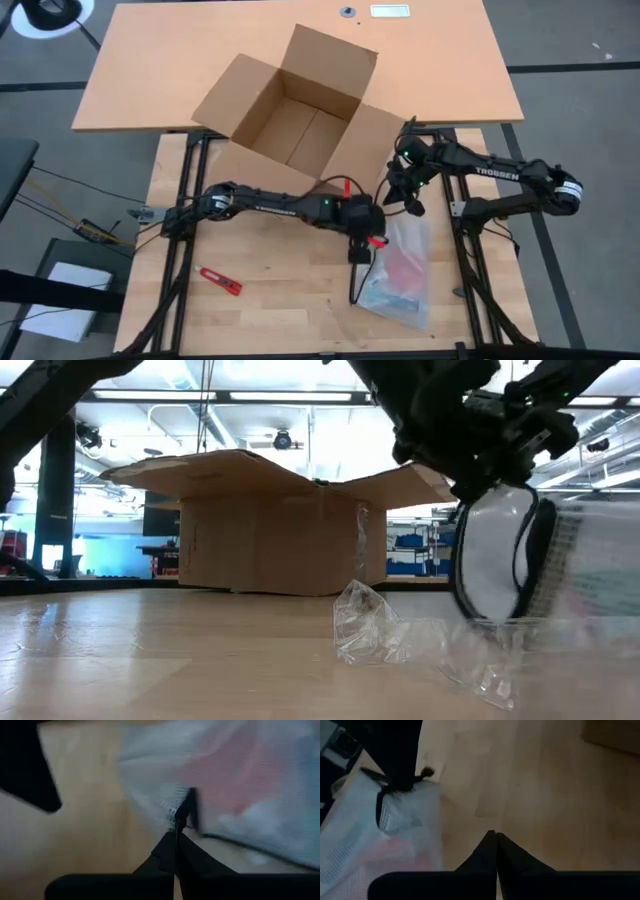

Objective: Unpack boxes
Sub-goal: Close the zip bag

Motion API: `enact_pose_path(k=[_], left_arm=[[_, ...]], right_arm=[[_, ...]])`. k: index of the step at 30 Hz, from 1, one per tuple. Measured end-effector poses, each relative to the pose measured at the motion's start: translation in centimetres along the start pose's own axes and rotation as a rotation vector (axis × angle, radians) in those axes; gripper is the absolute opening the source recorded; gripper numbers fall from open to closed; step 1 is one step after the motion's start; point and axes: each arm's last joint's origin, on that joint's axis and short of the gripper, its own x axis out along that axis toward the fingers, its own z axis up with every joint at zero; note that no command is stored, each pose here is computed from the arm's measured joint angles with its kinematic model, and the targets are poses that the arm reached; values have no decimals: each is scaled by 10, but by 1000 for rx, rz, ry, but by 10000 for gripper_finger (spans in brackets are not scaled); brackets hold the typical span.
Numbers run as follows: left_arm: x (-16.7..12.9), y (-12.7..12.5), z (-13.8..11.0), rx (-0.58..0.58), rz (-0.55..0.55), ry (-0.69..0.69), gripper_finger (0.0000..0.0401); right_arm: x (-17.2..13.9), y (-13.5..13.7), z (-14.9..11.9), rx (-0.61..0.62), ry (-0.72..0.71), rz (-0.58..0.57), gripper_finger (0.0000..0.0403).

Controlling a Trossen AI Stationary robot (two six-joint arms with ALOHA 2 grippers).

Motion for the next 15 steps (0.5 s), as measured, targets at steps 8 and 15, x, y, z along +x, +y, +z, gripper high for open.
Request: enact_pose_path(k=[8,15], left_arm=[[1,19,-1,-39,49,5,9],[1,33,2,-48,48,-29,10]], right_arm=[[-14,12,25,38,-29,33,33],[-7,26,25,-82,44,68,133]])
